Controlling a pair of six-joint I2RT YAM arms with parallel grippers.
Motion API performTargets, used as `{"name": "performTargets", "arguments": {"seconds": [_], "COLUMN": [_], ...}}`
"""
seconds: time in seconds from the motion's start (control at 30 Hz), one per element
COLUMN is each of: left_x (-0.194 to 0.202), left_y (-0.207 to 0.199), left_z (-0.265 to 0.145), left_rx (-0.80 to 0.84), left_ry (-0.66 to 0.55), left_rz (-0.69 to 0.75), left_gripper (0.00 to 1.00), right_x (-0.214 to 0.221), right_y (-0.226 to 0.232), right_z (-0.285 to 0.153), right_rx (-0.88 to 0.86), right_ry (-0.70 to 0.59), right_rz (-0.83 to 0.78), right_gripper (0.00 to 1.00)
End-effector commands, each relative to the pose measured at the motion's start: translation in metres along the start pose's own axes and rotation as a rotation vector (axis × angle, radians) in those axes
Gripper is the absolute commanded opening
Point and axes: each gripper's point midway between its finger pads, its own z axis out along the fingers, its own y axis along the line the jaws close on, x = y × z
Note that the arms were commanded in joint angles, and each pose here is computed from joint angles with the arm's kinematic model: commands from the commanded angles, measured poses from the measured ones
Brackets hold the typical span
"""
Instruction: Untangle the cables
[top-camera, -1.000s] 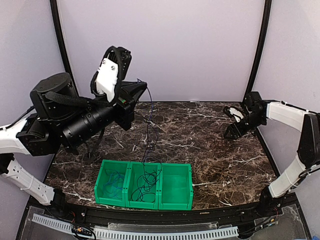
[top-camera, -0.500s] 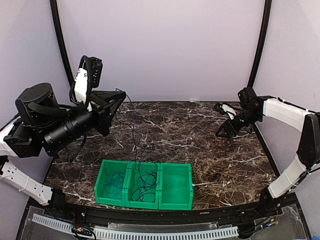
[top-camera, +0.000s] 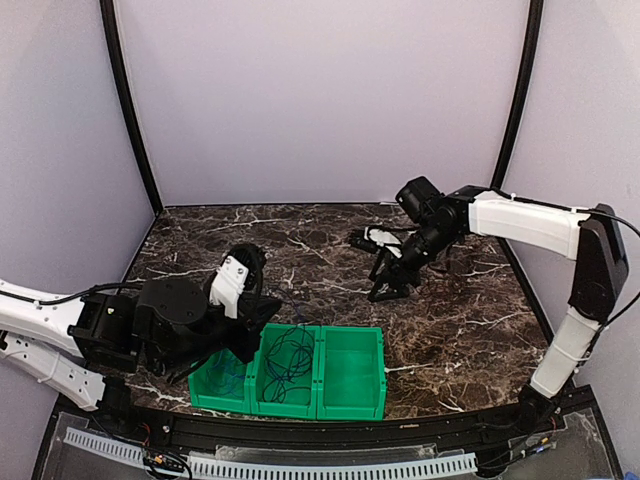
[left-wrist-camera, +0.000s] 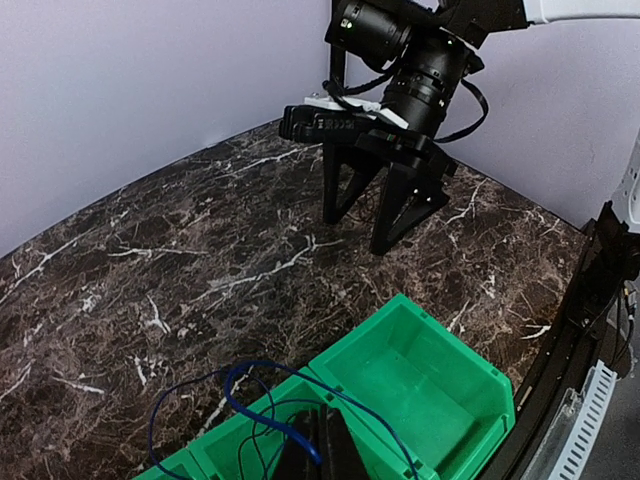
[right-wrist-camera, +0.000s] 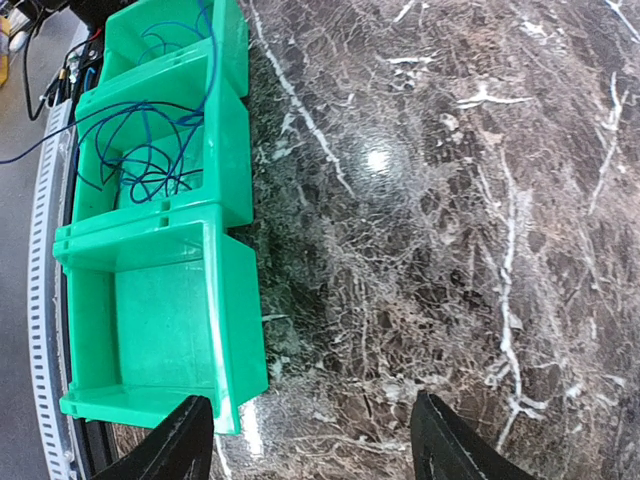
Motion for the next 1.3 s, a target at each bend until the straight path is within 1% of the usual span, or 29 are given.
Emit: {"name": "performTargets", "arguments": {"seconds": [0.0,0.13,0.23,0.37,0.5,0.63,0.73,0.87,0.97,1.0,1.03,1.07,1.1,1.27], "left_x": [0.02,0.055,0.075,0.081,0.097,0.114,0.125,0.137,0.15,0.146,0.156,0.154,0.164,0.187], "left_y": [0.008,0.011,0.007,-0.008,-0.019,-0.014,-0.002,0.0,-0.004,-0.007,-0.006,-0.009,-0.007,-0.009], "left_z": [0.002,0.006,0.01,0.02,0.032,0.043,0.054,0.066,0.075,0.078,0.081,0.083,0.085,0.092], "left_rx": [-0.024,-0.028,0.003,0.065,0.091,0.058,0.01,0.008,0.009,0.016,0.001,0.004,-0.011,-0.049], "left_ry": [-0.004,0.075,0.125,0.14,0.195,0.252,0.293,0.345,0.405,0.407,0.445,0.45,0.482,0.571], "left_rz": [-0.149,-0.182,-0.194,-0.214,-0.216,-0.23,-0.28,-0.299,-0.269,-0.271,-0.249,-0.247,-0.233,-0.226], "left_gripper": [0.0,0.0,0.0,0.0,0.0,0.0,0.0,0.0,0.0,0.0,0.0,0.0,0.0,0.0], "right_x": [-0.008,-0.006,-0.004,-0.002,0.0,0.001,0.002,0.003,0.003,0.004,0.004,0.004,0.003,0.003], "right_y": [0.014,0.018,0.019,0.02,0.021,0.023,0.024,0.025,0.025,0.025,0.025,0.025,0.025,0.026], "right_z": [0.006,0.005,0.005,0.006,0.005,0.002,0.001,0.0,-0.001,-0.001,-0.001,-0.001,-0.001,-0.001], "right_rx": [-0.052,-0.045,-0.038,-0.037,-0.032,-0.023,-0.022,-0.015,-0.008,-0.008,-0.008,-0.008,-0.009,-0.015], "right_ry": [0.002,0.006,0.007,0.009,0.014,0.012,0.013,0.015,0.016,0.017,0.016,0.016,0.015,0.011], "right_rz": [-0.028,-0.036,-0.036,-0.032,-0.036,-0.046,-0.047,-0.051,-0.052,-0.051,-0.052,-0.052,-0.053,-0.055], "right_gripper": [0.69,0.69,0.69,0.69,0.69,0.69,0.69,0.69,0.69,0.69,0.69,0.69,0.69,0.69]}}
